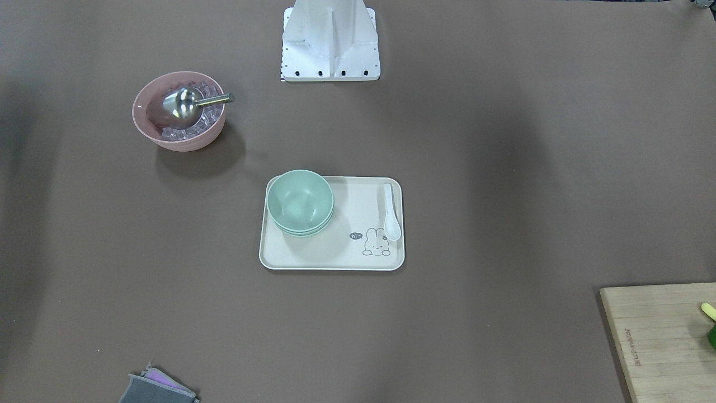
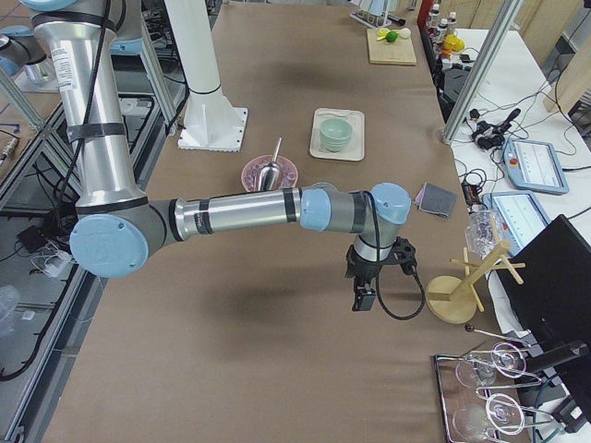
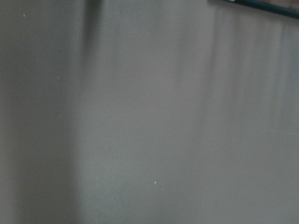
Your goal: Stack green bowls together
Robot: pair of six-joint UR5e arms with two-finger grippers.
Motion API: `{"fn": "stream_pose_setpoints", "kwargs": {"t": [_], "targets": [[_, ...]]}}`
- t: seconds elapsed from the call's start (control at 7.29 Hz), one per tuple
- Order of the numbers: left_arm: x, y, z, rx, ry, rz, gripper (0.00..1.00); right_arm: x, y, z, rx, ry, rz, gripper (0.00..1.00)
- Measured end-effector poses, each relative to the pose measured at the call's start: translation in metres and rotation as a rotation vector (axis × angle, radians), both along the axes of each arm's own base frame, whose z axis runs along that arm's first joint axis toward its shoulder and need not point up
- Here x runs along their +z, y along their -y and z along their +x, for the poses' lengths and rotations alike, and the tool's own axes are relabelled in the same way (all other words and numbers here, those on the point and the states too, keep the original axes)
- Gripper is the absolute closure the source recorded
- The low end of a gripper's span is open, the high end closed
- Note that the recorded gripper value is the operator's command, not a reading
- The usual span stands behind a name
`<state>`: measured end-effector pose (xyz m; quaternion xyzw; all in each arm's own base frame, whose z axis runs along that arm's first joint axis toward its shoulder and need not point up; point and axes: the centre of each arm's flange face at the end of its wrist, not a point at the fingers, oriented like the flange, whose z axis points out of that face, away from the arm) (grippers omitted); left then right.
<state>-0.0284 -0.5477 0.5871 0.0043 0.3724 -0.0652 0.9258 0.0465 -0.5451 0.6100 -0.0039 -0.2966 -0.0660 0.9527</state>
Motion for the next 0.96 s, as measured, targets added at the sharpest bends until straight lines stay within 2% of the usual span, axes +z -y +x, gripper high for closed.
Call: {"fn": "stream_pose_setpoints", "kwargs": {"t": [0.27, 0.55, 0.96], "targets": [[0.019, -0.005, -0.004, -0.005, -0.013, -0.035, 0.02, 0.023, -0.02, 0.011, 0.05, 0.046, 0.013, 0.0], [0.027, -0.008, -0.006, -0.006, -0.013, -0.042, 0.02, 0.054, -0.045, 0.014, 0.064, 0.055, 0.013, 0.0], [0.032, -0.009, -0.006, -0.01, -0.012, -0.053, 0.02, 0.069, -0.051, 0.015, 0.085, 0.076, -0.022, 0.0]]}}
